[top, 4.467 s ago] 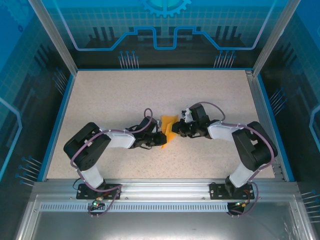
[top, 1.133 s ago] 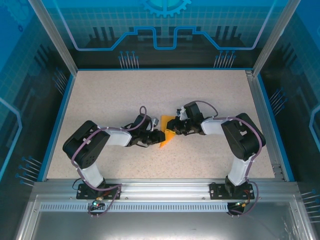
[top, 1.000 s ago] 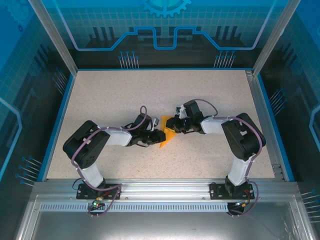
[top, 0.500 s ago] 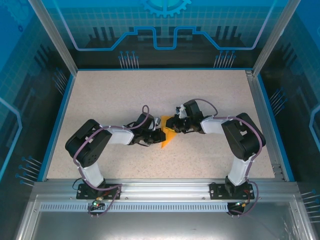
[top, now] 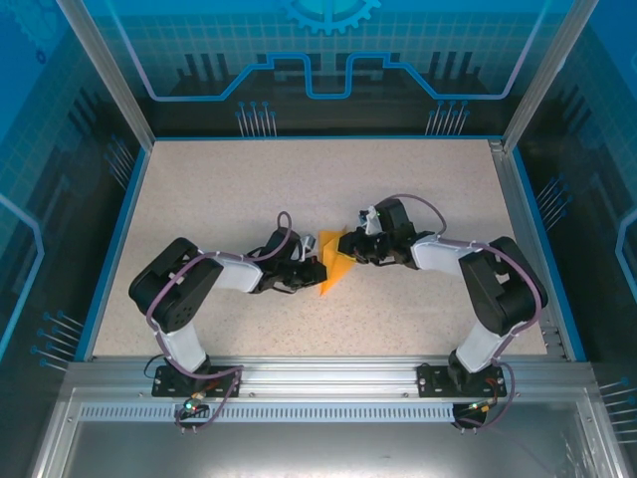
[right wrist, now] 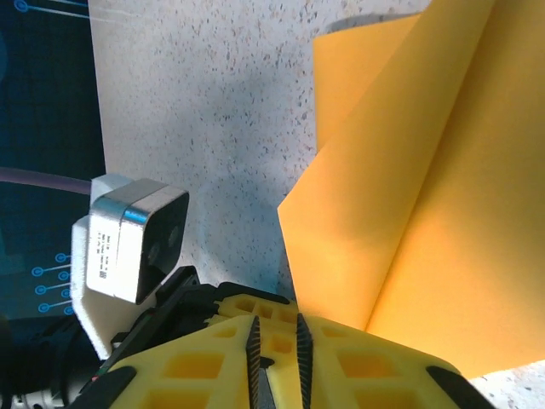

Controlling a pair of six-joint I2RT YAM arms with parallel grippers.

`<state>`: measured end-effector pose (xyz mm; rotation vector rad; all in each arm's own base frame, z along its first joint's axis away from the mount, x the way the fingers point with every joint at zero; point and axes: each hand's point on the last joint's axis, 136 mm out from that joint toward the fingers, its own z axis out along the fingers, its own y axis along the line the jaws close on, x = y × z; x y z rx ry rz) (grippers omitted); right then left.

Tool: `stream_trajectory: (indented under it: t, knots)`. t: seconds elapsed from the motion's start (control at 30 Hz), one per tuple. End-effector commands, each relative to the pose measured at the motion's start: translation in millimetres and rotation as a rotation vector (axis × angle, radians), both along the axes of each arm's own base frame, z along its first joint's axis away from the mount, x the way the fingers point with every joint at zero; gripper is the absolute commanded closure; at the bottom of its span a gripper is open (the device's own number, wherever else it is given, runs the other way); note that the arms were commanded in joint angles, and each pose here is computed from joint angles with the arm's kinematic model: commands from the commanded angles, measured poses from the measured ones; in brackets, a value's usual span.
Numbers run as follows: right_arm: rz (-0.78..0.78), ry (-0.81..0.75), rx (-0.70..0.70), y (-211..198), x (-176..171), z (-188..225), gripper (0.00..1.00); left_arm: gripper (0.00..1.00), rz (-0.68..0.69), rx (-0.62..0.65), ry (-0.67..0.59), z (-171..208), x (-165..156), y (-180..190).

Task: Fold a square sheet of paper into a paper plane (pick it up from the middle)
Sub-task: Fourth fold the wing at the center of the table.

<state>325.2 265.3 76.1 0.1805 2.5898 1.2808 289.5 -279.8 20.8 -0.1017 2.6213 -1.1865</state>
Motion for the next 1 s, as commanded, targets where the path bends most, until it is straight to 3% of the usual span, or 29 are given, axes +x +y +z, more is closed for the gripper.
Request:
stream_trajectory:
  t: [0.0,0.33,0.53,0.97]
  knots:
    - [0.022,-0.002,-0.016,-3,-6,-4,0.81,0.93,0.011,-0.055,0.024,2,-2,-1]
    - [0.104,0.007,0.012,31,-12,-9,0.84,0.93,-0.008,-0.082,0.065,4,-1,-2]
    - [0.104,0.008,0.033,45,2,-9,0.85,0.93,-0.023,-0.090,0.078,3,-1,1]
    - [0.026,0.046,-0.007,30,13,-33,0.86,0.93,-0.041,-0.125,0.133,-1,-1,5]
